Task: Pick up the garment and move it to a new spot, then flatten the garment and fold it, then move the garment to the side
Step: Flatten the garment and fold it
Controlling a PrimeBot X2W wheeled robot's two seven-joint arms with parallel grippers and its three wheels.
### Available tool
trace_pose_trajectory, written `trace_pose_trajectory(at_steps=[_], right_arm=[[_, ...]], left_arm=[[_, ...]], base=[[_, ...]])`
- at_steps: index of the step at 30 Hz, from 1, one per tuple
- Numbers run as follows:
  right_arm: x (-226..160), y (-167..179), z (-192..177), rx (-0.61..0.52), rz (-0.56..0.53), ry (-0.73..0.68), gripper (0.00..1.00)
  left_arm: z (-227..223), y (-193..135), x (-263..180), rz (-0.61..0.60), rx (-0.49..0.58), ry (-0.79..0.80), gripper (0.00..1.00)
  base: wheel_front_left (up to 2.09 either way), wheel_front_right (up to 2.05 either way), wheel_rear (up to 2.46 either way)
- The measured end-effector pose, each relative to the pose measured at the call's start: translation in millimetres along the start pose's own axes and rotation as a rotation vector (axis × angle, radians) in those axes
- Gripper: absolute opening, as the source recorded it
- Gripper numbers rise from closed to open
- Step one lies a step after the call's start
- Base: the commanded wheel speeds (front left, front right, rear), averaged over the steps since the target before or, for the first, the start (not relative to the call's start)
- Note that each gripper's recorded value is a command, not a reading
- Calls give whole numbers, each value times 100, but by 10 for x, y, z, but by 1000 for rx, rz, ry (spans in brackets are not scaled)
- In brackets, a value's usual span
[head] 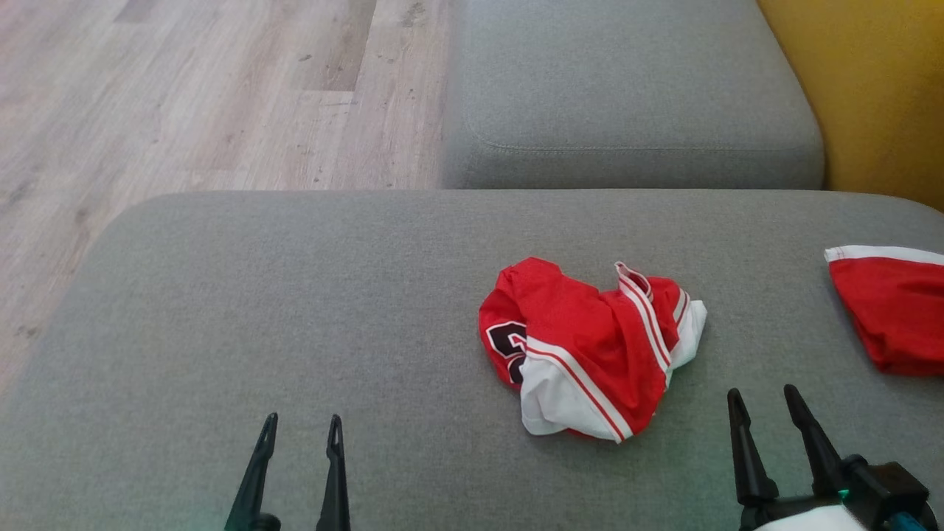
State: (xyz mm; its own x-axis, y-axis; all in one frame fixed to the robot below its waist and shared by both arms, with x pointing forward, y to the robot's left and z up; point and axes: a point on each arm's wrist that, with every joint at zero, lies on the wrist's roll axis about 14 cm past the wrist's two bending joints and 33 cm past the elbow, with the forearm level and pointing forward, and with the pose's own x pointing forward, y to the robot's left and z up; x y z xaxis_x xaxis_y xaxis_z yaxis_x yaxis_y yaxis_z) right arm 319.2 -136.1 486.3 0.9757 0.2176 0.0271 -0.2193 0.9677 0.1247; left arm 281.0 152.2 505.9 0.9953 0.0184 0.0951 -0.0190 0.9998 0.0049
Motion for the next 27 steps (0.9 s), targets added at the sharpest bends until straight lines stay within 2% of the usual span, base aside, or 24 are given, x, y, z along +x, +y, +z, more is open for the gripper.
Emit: trace_pose_trajectory(at_steps=[11, 14, 21, 22, 27], right_arm=[[-38, -14, 4, 3, -9, -4, 100], [-70, -23, -9, 6, -16, -1, 100], [-135, -132, 3, 2, -52, -4, 100], [-135, -132, 3, 2, -52, -4, 100], [-176, -265, 16, -8, -90, -3, 100]], left_arm=[[22, -68, 30, -32, 1, -8, 100], [-19, -173, 47, -72, -3, 7, 100], [-237, -750, 111, -288, -10, 79, 100], [-237, -750, 111, -288, -10, 79, 100], [-389, -1325, 189, -524, 20, 122, 100]], base=[[0, 0, 0], [0, 0, 0], [0, 0, 0], [0, 0, 0], [0, 0, 0]])
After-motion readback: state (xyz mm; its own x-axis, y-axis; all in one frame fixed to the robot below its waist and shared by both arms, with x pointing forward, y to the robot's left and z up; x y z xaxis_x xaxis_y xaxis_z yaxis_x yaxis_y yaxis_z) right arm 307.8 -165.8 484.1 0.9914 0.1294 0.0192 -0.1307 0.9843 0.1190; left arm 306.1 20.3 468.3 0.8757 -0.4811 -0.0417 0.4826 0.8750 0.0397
